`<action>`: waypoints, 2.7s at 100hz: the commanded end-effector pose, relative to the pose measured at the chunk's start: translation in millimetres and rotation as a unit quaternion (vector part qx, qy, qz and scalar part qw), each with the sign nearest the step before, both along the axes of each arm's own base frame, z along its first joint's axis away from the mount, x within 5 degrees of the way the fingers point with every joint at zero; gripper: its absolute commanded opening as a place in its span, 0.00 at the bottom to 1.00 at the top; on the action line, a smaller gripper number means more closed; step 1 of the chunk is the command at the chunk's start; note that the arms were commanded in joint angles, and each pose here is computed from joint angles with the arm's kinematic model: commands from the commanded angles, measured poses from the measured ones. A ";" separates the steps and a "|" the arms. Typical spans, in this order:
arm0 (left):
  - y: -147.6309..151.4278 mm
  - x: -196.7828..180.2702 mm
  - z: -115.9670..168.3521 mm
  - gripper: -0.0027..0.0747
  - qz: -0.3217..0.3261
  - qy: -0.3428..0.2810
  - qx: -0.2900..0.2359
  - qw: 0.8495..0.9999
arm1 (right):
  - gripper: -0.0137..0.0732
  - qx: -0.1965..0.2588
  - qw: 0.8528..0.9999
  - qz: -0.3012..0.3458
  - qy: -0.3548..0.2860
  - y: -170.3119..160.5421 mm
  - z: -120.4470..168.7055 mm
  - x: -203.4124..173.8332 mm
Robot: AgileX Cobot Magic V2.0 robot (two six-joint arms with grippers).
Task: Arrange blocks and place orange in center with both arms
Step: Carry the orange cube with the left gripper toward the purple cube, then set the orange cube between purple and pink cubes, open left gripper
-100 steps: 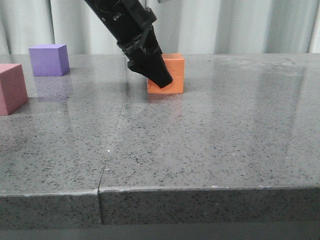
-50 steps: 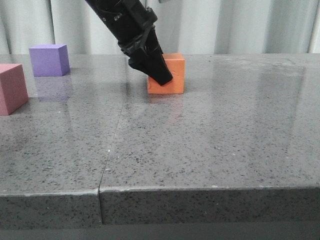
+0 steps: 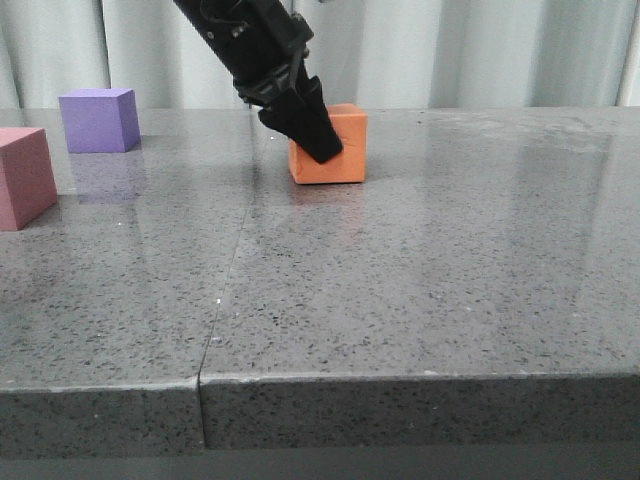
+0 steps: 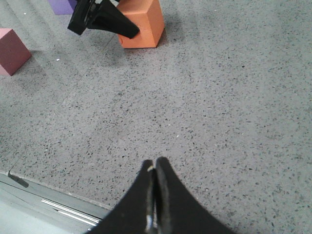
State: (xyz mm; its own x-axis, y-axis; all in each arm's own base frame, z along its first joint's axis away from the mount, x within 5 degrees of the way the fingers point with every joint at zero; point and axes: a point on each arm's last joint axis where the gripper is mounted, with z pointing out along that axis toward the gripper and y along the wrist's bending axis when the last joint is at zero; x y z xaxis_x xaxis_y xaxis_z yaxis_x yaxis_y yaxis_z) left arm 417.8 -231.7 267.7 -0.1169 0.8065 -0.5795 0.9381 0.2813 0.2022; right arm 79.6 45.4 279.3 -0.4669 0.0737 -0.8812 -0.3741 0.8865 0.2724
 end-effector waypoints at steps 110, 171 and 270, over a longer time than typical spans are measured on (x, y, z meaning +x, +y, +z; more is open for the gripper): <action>154.7 -24.2 103.1 0.39 0.572 0.011 -0.018 0.820 | 0.08 0.015 0.999 0.003 -0.043 1.1 13.7 1.8; 164.3 -15.8 51.9 0.39 0.632 0.022 -0.075 0.771 | 0.08 0.015 0.999 0.003 -0.043 1.1 13.7 1.8; 160.2 -10.1 38.8 0.73 0.632 0.041 -0.073 0.770 | 0.08 0.015 0.999 0.003 -0.043 1.1 13.7 1.8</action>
State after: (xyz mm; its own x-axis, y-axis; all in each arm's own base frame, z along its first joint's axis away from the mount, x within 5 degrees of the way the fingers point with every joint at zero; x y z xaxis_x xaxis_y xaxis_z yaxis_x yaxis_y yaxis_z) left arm 410.9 -72.1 275.1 -0.8612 -0.0411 -0.5067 -0.0923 0.9928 0.0764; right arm 79.6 45.4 279.3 -0.4669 0.0737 -0.8812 -0.3741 0.8865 0.2724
